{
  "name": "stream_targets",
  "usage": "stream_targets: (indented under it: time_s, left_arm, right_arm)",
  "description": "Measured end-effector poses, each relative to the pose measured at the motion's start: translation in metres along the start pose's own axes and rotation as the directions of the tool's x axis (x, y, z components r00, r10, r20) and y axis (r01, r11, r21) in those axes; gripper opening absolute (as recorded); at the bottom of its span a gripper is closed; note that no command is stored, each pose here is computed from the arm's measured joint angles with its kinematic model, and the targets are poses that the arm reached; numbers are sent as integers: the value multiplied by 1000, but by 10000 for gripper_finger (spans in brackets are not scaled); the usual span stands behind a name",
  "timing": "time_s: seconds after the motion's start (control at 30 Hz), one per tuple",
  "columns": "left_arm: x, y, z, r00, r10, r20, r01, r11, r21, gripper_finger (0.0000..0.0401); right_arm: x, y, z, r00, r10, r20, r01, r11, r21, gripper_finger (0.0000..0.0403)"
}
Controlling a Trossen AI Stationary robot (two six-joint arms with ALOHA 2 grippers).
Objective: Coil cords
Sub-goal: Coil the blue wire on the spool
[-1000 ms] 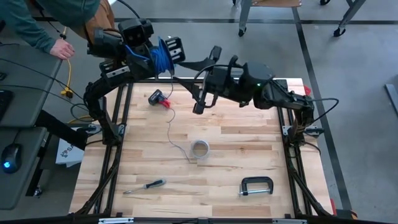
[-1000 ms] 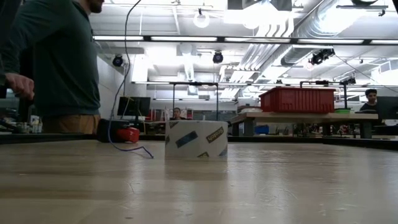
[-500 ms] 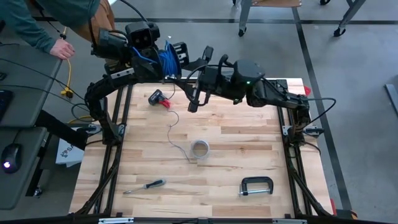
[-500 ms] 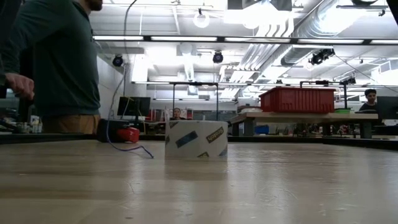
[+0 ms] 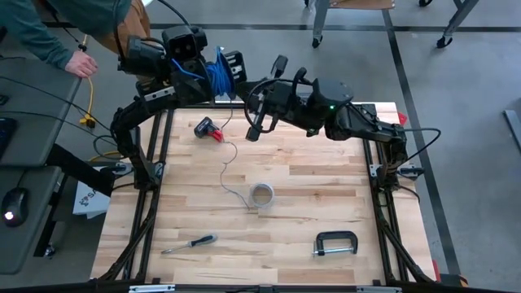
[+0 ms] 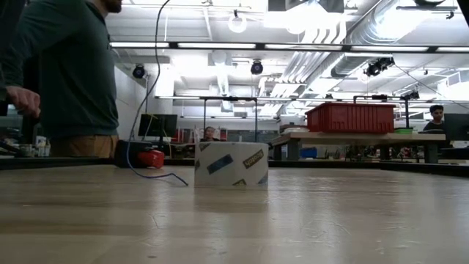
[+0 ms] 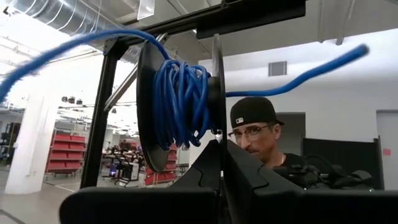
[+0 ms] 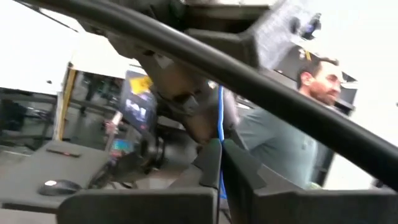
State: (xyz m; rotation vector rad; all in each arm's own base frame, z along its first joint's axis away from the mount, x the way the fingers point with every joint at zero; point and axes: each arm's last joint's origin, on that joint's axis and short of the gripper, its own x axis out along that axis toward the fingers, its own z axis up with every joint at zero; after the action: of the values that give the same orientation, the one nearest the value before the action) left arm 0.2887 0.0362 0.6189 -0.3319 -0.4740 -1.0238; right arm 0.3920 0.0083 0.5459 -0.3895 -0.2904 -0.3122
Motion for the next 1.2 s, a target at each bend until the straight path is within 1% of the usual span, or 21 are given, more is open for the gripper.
stream_targets:
  time_s: [0.07, 0.17, 0.3, 0.43, 0.5, 0.63, 0.83, 1.0, 1.2]
  left_arm:
    - [0, -1, 1, 1000, -2, 0, 2, 1000, -1, 0]
    - [0, -1, 1, 1000, -5, -1, 5, 1000, -13, 0]
    - [0, -1, 0, 1000, -14, -18, 13, 1000, -21, 0]
    - [0, -2, 0, 999, -24, -38, 23, 999, -30, 0]
    - [0, -2, 0, 999, -24, -39, 23, 999, -43, 0]
    - [0, -2, 0, 999, -25, -40, 22, 998, -65, 0]
    - [0, -2, -1, 999, -26, -44, 22, 997, -81, 0]
    - [1, -2, -1, 998, -29, -49, 23, 994, -110, 0]
    - [1, 1, -3, 998, -7, -63, -2, 991, -134, 0]
  right_arm:
    - [-1, -1, 0, 1000, -21, -20, 21, 1000, -19, 1]
    - [-1, -3, -1, 995, -85, -50, 82, 995, -59, 1]
    - [-3, -6, 2, 991, -121, -61, 116, 990, -78, 0]
    - [-8, -12, 7, 978, -193, -76, 182, 974, -132, 0]
    - [-9, -14, 9, 974, -211, -78, 197, 968, -153, 0]
    - [-12, -17, 13, 970, -229, -79, 215, 964, -157, 0]
    - [-16, -25, 19, 959, -278, -57, 262, 943, -204, 0]
    - [-17, -34, 22, 944, -328, -37, 314, 927, -205, 0]
    - [-17, -39, 25, 937, -349, -5, 342, 920, -190, 0]
